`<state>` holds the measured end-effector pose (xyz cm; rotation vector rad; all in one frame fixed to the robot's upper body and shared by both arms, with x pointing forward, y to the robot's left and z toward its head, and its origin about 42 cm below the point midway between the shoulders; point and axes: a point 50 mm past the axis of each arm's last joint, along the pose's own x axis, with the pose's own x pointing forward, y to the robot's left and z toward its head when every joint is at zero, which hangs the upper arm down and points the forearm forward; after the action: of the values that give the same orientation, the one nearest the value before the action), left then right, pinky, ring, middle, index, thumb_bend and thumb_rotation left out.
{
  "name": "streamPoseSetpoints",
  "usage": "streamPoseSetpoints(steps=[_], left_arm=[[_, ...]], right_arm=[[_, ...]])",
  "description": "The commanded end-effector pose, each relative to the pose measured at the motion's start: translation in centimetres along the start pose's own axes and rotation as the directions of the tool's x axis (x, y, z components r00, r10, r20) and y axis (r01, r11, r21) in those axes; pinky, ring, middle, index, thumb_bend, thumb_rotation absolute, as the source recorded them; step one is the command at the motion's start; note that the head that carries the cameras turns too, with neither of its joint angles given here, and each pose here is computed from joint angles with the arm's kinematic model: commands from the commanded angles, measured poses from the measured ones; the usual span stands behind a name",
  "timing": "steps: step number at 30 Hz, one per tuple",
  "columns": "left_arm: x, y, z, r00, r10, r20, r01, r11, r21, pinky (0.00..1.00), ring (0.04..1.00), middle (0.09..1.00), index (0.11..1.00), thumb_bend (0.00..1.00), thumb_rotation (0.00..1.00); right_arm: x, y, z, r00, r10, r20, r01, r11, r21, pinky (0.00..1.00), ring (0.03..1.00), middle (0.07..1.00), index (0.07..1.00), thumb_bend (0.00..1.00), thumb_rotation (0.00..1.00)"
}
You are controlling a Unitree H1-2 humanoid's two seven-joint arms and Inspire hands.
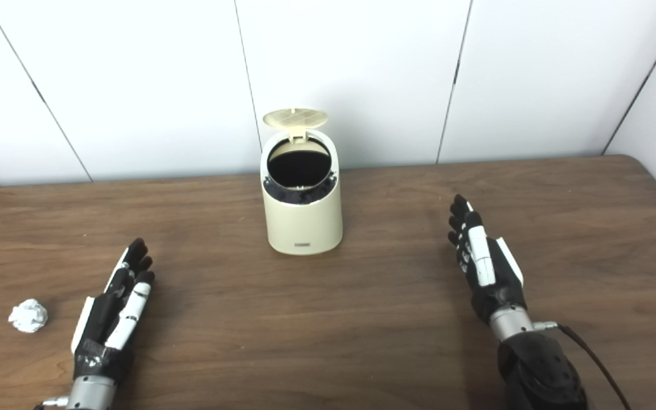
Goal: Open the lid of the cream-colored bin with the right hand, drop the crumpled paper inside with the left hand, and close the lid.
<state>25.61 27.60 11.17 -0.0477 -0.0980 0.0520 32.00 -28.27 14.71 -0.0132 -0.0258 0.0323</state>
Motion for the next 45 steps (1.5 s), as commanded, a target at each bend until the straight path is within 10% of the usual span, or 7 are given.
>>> streamPoseSetpoints(steps=[1, 14, 45], left_arm=[[-0.8, 0.2, 0.1, 1.000, 0.013, 0.001, -0.013, 1.000, -0.013, 1.00, 1.000, 1.000, 0.986, 0.30, 0.55], [-1.0, 0.0, 0.5, 1.000, 0.025, 0.001, -0.025, 0.999, -0.029, 1.00, 0.995, 0.997, 0.986, 0.26, 0.78], [-1.2, -3.5, 0.4, 0.999, 0.035, 0.009, -0.035, 0.999, -0.011, 0.96, 0.968, 0.968, 0.969, 0.30, 0.67]], right_arm=[[0.2, 0.3, 1.9, 0.994, 0.004, 0.111, -0.004, 1.000, -0.001, 1.00, 1.000, 1.000, 0.990, 0.73, 1.00], [-1.0, 0.6, 0.7, 0.995, -0.026, 0.097, 0.026, 1.000, 0.005, 1.00, 1.000, 1.000, 0.997, 0.67, 1.00], [-1.7, -3.1, -1.7, 0.996, -0.017, 0.087, 0.022, 0.998, -0.062, 1.00, 1.000, 1.000, 1.000, 0.59, 1.00]])
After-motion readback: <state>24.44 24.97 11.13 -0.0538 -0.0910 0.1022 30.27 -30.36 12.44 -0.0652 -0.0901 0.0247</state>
